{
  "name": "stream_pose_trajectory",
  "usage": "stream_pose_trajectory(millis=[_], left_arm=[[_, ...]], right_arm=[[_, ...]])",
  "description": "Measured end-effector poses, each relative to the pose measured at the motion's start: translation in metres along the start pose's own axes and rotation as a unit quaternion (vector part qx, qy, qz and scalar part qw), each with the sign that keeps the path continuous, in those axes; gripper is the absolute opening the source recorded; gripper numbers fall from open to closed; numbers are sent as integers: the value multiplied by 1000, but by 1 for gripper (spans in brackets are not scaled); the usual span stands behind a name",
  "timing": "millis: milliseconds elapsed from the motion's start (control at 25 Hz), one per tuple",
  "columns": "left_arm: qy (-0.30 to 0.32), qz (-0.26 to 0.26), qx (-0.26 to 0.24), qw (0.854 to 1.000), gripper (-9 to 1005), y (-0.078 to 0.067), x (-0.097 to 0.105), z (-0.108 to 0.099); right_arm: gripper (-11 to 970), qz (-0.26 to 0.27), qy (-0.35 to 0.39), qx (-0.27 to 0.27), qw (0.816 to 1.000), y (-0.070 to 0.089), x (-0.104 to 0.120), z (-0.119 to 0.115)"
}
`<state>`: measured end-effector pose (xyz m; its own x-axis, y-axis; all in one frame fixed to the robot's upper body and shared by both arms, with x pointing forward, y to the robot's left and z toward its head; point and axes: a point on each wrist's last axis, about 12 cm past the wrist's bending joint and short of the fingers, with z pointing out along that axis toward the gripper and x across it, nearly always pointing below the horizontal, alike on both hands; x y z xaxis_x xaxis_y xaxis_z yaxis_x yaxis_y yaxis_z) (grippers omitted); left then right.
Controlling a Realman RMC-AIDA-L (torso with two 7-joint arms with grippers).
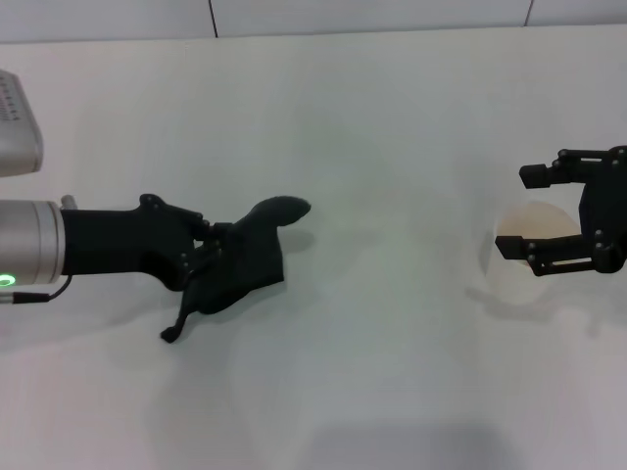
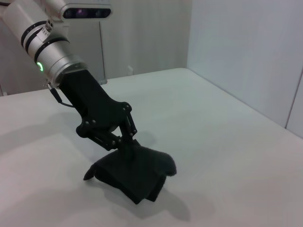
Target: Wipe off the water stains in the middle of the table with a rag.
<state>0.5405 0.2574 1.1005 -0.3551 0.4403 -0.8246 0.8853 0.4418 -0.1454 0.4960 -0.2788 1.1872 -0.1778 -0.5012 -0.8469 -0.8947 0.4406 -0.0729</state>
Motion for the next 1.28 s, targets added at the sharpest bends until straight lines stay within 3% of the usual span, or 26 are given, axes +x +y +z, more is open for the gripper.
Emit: stream_pose_trajectory(millis=[240,640,760,1000,1280], left_arm=[[20,-22,17,999,149,0,1,-5],[-3,-21,5,1000,378,0,-5,-24],[-14,0,27,1000,626,-6,-9,-35],[-50,35,103,993,840,-23,-19,-64],[-39,42,117,991,836,-30,-23,-88]], right_arm=[[827,-3,-1,1,1000,-1,-2,0],[828,-2,-6,1,1000,-1,-3,0],[828,2,-5,0,1000,-1,-1,1],[828,7,-5,-1,1000,-2,1,2],[828,16,0,-5,1000,-2,6,3]])
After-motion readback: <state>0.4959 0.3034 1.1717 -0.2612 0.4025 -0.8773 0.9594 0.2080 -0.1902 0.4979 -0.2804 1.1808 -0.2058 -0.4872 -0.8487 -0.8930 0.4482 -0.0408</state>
